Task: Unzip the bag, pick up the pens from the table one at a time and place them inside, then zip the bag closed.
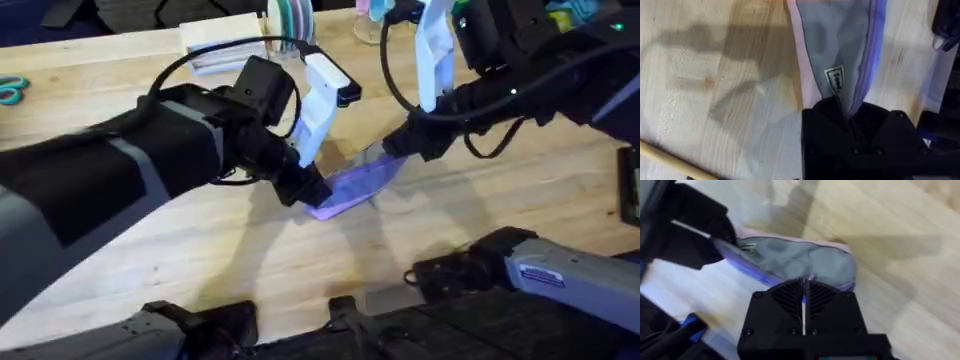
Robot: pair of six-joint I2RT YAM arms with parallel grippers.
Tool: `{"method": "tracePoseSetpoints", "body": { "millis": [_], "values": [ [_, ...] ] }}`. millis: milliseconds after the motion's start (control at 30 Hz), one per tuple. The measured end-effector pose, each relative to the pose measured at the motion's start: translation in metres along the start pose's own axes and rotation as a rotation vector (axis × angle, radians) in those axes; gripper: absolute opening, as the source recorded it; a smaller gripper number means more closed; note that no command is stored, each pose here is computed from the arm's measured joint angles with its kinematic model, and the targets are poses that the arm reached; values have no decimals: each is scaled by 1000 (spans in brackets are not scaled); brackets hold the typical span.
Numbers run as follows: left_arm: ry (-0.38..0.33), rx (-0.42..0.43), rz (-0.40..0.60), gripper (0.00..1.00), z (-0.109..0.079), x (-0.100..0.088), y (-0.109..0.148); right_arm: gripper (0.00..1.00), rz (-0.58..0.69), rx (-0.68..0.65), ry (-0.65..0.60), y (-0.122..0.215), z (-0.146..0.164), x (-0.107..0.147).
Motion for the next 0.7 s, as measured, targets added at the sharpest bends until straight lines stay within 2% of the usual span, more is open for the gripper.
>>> {"method": "tracePoseSetpoints", "body": {
  "millis": [500,700],
  "values": [
    [-1,-4,0,43,0,0,0,30,-47,-148,-54,1,15,-4],
    [-1,-4,0,43,0,0,0,30,-80,-217,-16,-2,32,-14]
  ]
}}
Point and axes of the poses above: each hand's point on the last joint's axis, 136 mm out from that joint toward the fingers, its own y axis back along the fingers, its own z axis along the line the jaws close on, x = y × z, the point moved 8 cm from there along y, back along the fingers, and after that the axes turned 12 degrees about y, right-handed, at the moved point
